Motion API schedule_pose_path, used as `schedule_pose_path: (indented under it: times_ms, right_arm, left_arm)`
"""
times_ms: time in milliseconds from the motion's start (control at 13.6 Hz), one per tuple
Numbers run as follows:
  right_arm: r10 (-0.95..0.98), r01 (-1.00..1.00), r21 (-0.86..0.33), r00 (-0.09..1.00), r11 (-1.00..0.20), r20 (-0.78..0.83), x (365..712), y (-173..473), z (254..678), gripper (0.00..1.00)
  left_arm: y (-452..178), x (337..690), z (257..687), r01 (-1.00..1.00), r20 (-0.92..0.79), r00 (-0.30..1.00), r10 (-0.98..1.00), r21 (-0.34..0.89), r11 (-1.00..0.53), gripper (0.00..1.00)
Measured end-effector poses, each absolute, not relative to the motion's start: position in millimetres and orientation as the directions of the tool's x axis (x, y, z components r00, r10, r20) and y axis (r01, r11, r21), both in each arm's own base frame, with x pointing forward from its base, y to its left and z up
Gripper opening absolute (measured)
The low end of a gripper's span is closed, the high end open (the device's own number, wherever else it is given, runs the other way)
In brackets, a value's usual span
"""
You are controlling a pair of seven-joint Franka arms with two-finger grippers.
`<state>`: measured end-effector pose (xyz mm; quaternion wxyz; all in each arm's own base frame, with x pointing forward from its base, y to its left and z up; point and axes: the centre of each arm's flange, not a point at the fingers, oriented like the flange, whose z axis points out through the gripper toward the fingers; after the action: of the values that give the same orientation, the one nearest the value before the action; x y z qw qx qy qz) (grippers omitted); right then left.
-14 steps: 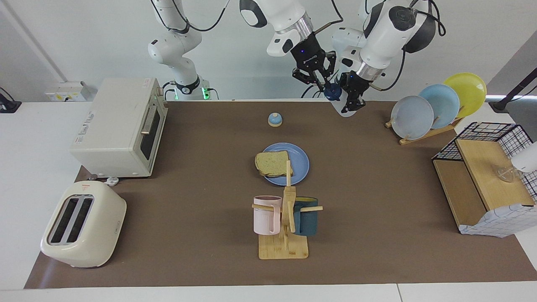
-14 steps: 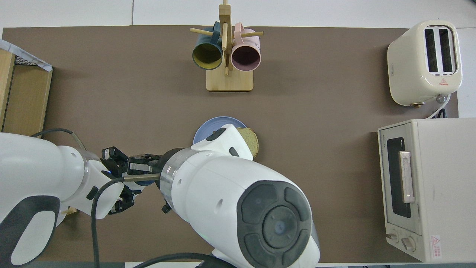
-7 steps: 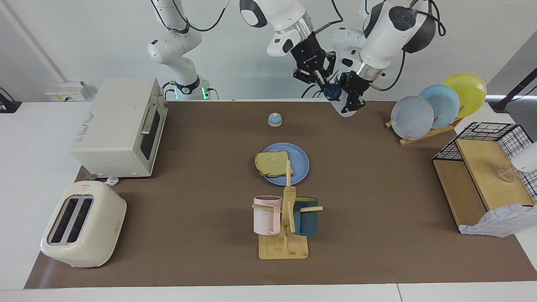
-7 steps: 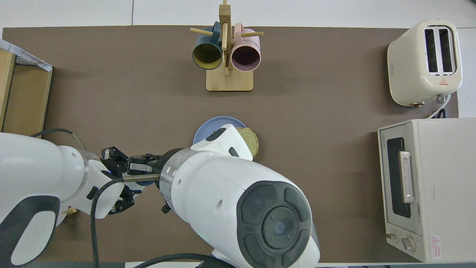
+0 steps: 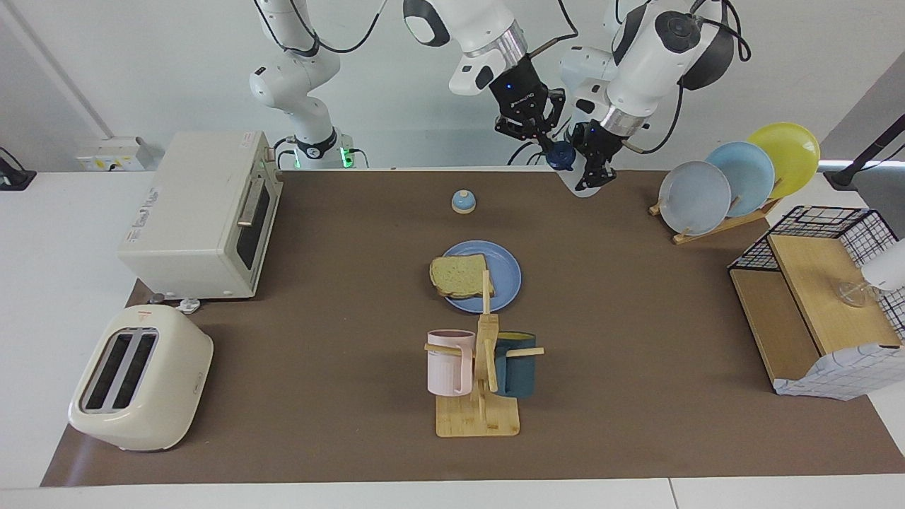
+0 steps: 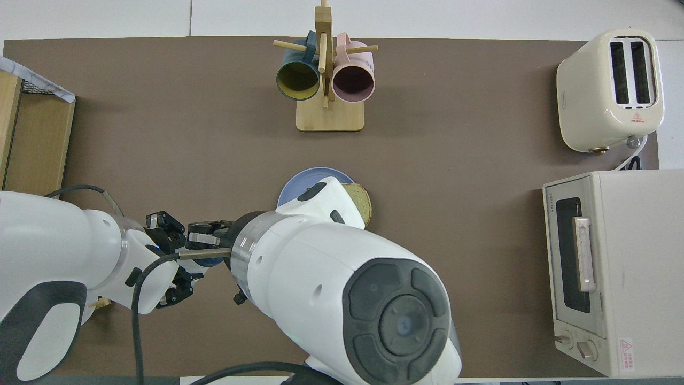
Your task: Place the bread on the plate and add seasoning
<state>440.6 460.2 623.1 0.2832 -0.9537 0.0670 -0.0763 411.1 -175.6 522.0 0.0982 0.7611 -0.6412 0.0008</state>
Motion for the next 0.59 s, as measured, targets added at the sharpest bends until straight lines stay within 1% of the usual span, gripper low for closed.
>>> schedule_pose_path:
  times_ms: [220,367,587]
  right_arm:
    - [-0.211,-0.13,-0.546,0.974,-0.828,0.088,456,441,629,0.04]
    - [-0.244,-0.17,-0.563,0.968,-0.809,0.059,468,427,635,0.04]
    - [-0.283,-0.22,-0.573,0.959,-0.79,0.022,471,424,635,0.04]
  left_arm:
    - [-176,412,523,-0.976,0.132,0.185,-0.974,0.14,-0.167,0.48]
    - [-177,411,525,-0.977,0.135,0.182,-0.974,0.135,-0.164,0.48]
    - [-178,410,528,-0.978,0.14,0.18,-0.974,0.13,-0.163,0.48]
